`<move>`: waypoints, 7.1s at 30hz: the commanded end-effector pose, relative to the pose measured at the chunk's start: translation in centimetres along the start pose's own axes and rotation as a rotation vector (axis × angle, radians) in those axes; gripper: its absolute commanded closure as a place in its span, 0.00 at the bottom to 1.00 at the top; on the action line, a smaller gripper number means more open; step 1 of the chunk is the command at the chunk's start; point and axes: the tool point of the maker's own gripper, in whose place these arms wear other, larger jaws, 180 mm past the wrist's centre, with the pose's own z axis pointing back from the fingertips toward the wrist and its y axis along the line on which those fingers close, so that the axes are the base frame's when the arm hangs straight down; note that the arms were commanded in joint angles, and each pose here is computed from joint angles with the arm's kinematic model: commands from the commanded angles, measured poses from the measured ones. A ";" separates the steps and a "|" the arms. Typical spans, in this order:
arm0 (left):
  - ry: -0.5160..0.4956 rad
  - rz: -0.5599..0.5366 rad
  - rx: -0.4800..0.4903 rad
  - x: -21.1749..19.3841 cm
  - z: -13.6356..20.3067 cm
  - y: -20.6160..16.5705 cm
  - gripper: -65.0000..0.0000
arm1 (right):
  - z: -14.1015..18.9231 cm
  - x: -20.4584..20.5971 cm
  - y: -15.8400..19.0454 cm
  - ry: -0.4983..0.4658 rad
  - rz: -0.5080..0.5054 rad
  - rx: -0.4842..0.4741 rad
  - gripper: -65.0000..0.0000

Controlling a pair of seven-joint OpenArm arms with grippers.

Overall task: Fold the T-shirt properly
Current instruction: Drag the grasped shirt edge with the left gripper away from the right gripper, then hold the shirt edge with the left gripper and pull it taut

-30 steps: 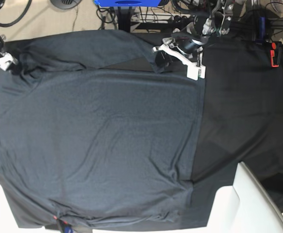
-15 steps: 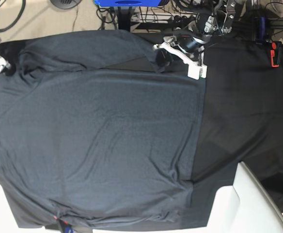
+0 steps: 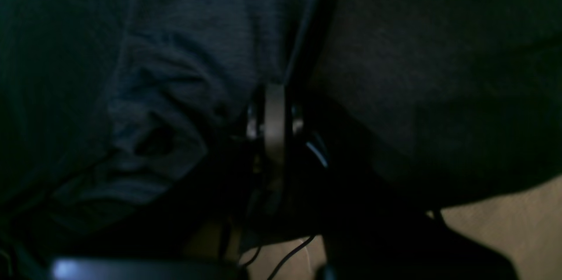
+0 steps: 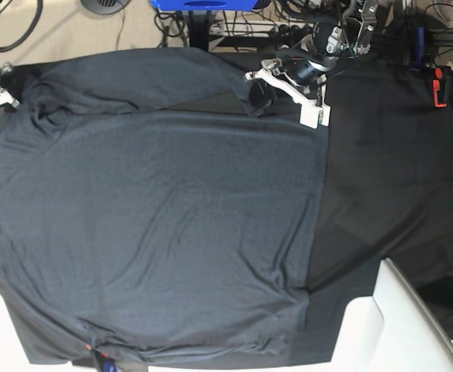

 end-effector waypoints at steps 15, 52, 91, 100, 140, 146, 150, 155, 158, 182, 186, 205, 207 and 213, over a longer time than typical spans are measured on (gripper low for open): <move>0.015 -0.041 -0.080 2.8 -0.7 -3.2 1.00 | 1.0 5.8 -0.7 0.031 0.024 -0.058 0.99; -0.147 -0.094 -0.153 18.5 -4.0 -7.4 1.00 | -4.0 11.8 7.5 0.055 0.023 -0.034 1.00; -0.329 -0.188 -0.043 18.2 5.8 -2.9 0.85 | 0.1 12.5 0.6 -0.210 -0.182 0.025 0.18; -0.234 0.168 0.050 12.3 5.5 5.7 0.78 | -3.0 11.5 0.3 -0.154 -0.290 0.082 0.18; -0.124 0.307 0.097 5.6 5.0 7.8 0.00 | -5.2 12.8 2.6 -0.242 -0.239 0.087 0.99; -0.088 0.373 0.121 3.8 3.7 9.1 0.01 | -5.2 12.4 2.3 -0.236 -0.239 0.081 0.99; -0.083 0.398 0.125 4.0 2.7 9.7 0.01 | -5.2 12.2 2.2 -0.232 -0.238 0.078 0.99; -0.100 0.398 0.087 5.2 1.6 8.3 0.01 | -5.2 12.2 2.2 -0.233 -0.239 0.078 0.99; -0.129 0.379 0.060 6.2 1.8 7.0 0.01 | -5.1 12.3 2.2 -0.233 -0.234 0.078 0.99; -0.198 0.340 0.102 9.0 2.8 8.3 0.01 | -5.0 12.4 1.9 -0.237 -0.236 0.074 0.99; -0.170 0.371 0.112 7.8 1.6 8.5 0.01 | -4.9 12.5 1.9 -0.238 -0.235 0.073 0.99; -0.113 0.402 0.052 7.2 -1.8 6.3 0.72 | -5.1 12.2 2.1 -0.233 -0.237 0.077 0.99; -0.113 0.409 0.051 7.4 -2.1 6.4 1.00 | -5.1 12.2 2.1 -0.232 -0.236 0.078 0.99; -0.158 0.355 0.025 9.7 -0.9 5.4 1.00 | -4.8 12.8 2.0 -0.246 -0.231 0.075 0.99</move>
